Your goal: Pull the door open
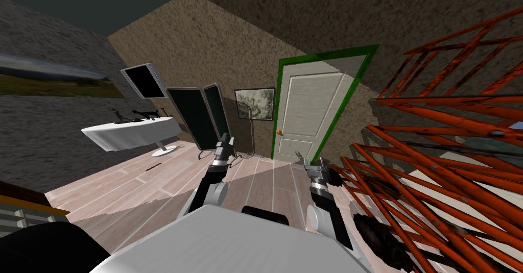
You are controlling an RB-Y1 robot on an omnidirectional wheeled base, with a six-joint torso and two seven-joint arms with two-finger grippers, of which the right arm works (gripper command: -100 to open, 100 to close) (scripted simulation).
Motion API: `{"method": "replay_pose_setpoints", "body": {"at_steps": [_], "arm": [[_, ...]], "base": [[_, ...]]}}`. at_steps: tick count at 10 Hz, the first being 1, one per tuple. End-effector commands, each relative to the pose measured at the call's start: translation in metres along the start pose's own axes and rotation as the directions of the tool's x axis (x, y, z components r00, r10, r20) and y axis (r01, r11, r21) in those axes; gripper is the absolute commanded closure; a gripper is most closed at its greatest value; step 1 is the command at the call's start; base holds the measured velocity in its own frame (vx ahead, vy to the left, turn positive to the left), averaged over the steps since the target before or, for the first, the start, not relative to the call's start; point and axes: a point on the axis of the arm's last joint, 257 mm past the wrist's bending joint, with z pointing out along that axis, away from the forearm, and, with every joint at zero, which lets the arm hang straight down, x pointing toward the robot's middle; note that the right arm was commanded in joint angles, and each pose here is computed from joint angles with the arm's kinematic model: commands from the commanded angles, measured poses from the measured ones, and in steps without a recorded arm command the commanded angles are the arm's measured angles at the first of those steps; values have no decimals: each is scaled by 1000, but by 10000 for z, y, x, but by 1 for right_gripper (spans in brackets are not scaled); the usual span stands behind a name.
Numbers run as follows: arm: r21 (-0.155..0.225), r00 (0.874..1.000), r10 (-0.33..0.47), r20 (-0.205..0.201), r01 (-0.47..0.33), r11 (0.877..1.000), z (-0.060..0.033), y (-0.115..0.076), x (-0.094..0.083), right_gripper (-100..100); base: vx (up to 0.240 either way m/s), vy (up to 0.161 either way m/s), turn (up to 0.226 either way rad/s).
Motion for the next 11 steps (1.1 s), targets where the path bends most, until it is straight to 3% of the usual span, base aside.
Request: {"method": "replay_pose_setpoints", "body": {"at_steps": [1,6,11], "arm": [[3,999,37,18,-37,999,-9,-53,-117,-100],[3,985,149,83,-150,989,-17,-228,-477,-100],[-19,954,260,152,-260,965,-47,-383,-839,-100]], "base": [[97,-18,159],[100,-13,158],[97,-24,159]]}}
